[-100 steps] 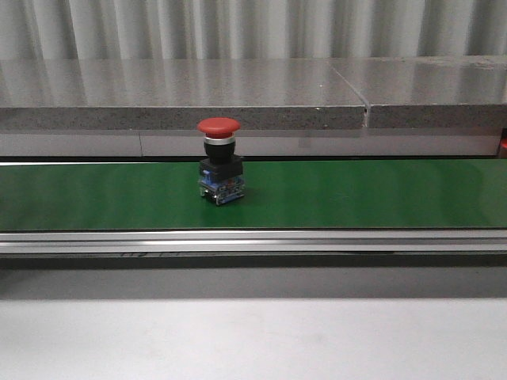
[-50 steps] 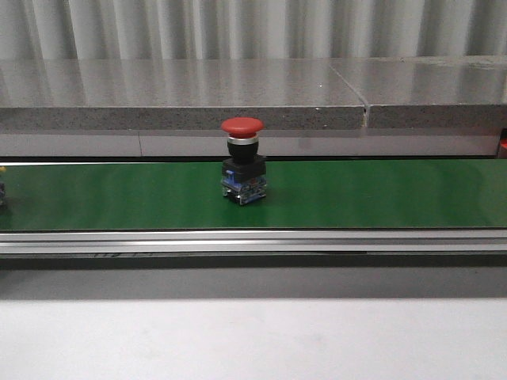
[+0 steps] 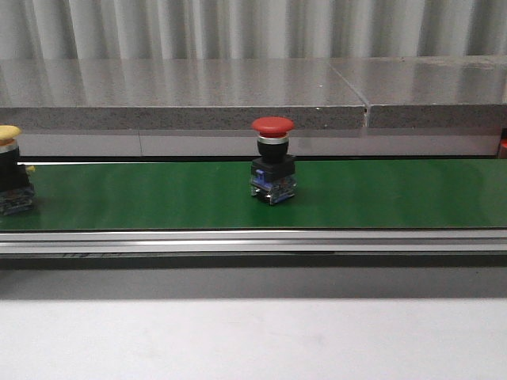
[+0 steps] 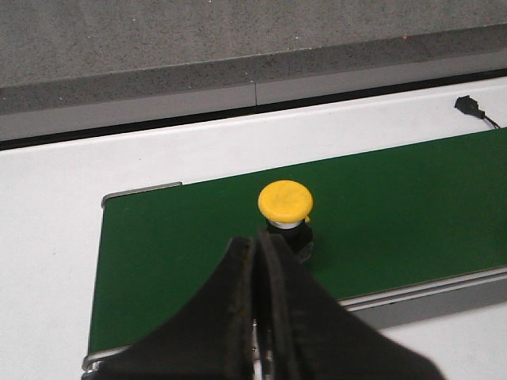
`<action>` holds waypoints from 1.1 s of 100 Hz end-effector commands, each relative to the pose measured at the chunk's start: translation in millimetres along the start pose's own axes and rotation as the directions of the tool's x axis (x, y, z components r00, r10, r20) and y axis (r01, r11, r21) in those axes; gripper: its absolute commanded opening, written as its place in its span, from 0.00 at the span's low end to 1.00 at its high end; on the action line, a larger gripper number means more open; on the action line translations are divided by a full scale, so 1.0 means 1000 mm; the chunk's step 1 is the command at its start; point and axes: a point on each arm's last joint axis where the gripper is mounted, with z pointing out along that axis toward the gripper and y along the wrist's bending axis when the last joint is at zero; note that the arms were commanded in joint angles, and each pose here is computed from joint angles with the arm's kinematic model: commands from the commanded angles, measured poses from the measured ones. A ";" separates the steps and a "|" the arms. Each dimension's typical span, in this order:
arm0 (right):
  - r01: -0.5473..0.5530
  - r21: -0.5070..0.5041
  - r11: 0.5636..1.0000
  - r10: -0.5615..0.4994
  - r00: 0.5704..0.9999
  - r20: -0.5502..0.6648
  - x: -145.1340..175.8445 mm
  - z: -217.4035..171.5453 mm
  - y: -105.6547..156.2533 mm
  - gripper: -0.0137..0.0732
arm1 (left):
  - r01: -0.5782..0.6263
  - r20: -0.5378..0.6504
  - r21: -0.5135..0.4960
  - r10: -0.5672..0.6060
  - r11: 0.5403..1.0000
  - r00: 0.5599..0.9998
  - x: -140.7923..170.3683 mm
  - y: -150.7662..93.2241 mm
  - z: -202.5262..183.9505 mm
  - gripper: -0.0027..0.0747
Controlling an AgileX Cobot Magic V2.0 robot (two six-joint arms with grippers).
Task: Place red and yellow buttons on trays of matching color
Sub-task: 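Lower the right gripper onto the red button on the belt and grasp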
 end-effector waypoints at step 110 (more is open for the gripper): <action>0.194 -0.269 0.943 -0.283 0.895 -0.345 -0.123 0.134 0.084 0.82 | 0.015 0.101 -0.002 -0.014 1.000 0.995 -0.016 0.000 -0.004 0.01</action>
